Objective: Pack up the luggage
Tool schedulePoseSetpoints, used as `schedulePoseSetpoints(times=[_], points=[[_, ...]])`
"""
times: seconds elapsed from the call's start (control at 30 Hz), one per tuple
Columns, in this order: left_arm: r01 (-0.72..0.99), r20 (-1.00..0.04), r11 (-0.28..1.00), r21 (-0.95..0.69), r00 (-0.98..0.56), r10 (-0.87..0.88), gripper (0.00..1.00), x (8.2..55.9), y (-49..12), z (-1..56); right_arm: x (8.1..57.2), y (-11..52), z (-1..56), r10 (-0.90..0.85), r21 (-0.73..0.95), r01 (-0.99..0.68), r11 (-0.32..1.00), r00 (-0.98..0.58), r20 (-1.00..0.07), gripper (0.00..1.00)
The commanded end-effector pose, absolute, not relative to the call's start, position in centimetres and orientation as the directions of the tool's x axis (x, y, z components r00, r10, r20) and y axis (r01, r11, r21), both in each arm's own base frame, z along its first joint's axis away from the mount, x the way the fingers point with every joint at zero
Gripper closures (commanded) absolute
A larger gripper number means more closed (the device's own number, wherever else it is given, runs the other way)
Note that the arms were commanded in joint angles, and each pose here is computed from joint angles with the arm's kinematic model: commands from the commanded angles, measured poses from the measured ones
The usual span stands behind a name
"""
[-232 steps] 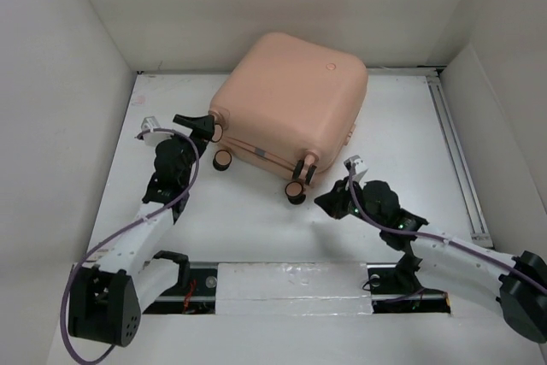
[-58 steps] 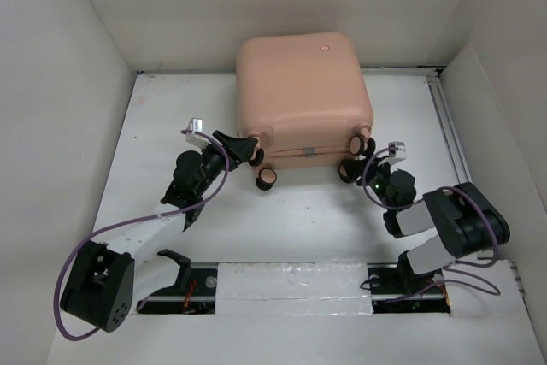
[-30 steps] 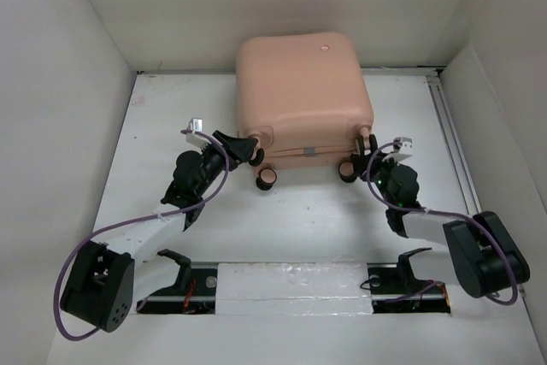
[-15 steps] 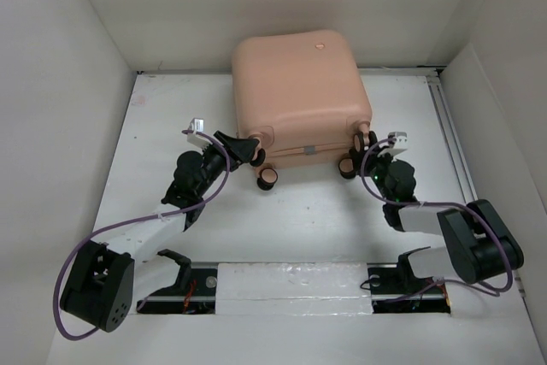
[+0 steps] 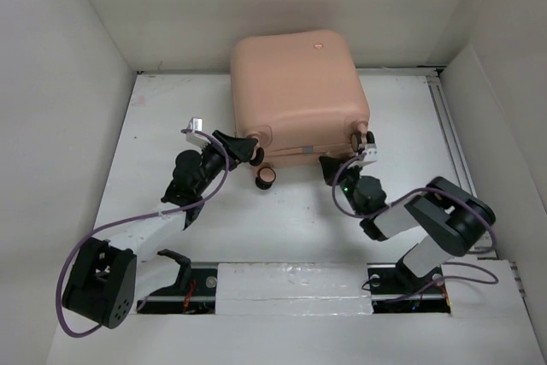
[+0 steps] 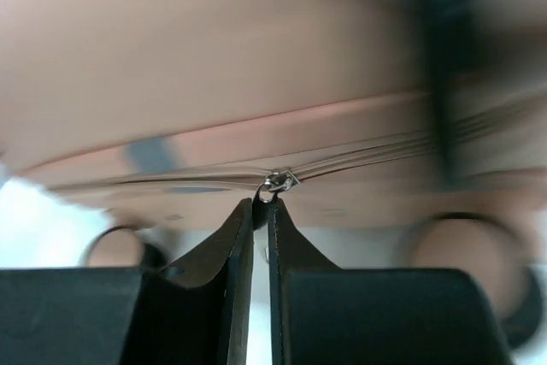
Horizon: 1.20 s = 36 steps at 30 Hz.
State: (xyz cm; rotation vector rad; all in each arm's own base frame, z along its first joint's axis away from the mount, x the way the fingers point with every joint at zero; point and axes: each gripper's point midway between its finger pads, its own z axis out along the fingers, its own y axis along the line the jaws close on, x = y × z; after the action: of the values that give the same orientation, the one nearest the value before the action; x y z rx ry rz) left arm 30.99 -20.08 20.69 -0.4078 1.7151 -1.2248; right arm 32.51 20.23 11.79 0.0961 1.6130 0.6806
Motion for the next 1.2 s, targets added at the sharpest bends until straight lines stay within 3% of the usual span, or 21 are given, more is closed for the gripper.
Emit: schedulePoseSetpoints(times=[0.0, 0.27, 0.53, 0.8, 1.0, 1.03, 1.13, 1.17], points=[[0.39, -0.478, 0.303, -0.87, -0.512, -0.714, 1.0, 30.1, -22.0, 25.4, 28.2, 27.2, 13.0, 0.481, 0.522, -0.504, 0.688, -0.223, -0.848, 1.0], [0.431, -0.477, 0.258, -0.865, -0.543, -0.691, 1.0, 29.4, -23.9, 26.7, 27.1, 34.1, 14.4, 0.45, 0.532, -0.638, 0.557, -0.306, -0.839, 1.0], [0.498, -0.478, 0.171, -0.85, -0.593, -0.648, 1.0, 27.2, -26.9, 29.9, 22.5, 43.6, 17.7, 0.411, 0.517, -0.798, 0.308, -0.379, -0.829, 1.0], [0.508, -0.44, 0.066, -0.859, -0.664, -0.605, 1.0, 22.9, -29.3, 32.2, 22.2, 48.4, 20.5, 0.554, 0.595, -0.802, 0.049, -0.474, -0.684, 1.0], [0.488, -0.411, 0.057, -0.871, -0.66, -0.629, 1.0, 22.5, -30.0, 32.2, 22.5, 48.4, 23.1, 0.652, 0.632, -0.773, -0.063, -0.511, -0.56, 1.0], [0.481, -0.41, 0.059, -0.875, -0.669, -0.62, 1.0, 22.2, -30.2, 31.7, 22.2, 48.1, 22.6, 0.648, 0.642, -0.764, -0.066, -0.522, -0.555, 0.97], [0.486, -0.408, 0.055, -0.872, -0.661, -0.63, 1.0, 22.4, -30.2, 31.9, 21.6, 46.5, 21.2, 0.623, 0.669, -0.742, -0.027, -0.536, -0.569, 0.66], [0.456, -0.415, 0.106, -0.884, -0.66, -0.626, 1.0, 22.9, -30.2, 30.5, 21.3, 45.6, 21.6, 0.63, 0.675, -0.737, -0.017, -0.532, -0.565, 0.54]])
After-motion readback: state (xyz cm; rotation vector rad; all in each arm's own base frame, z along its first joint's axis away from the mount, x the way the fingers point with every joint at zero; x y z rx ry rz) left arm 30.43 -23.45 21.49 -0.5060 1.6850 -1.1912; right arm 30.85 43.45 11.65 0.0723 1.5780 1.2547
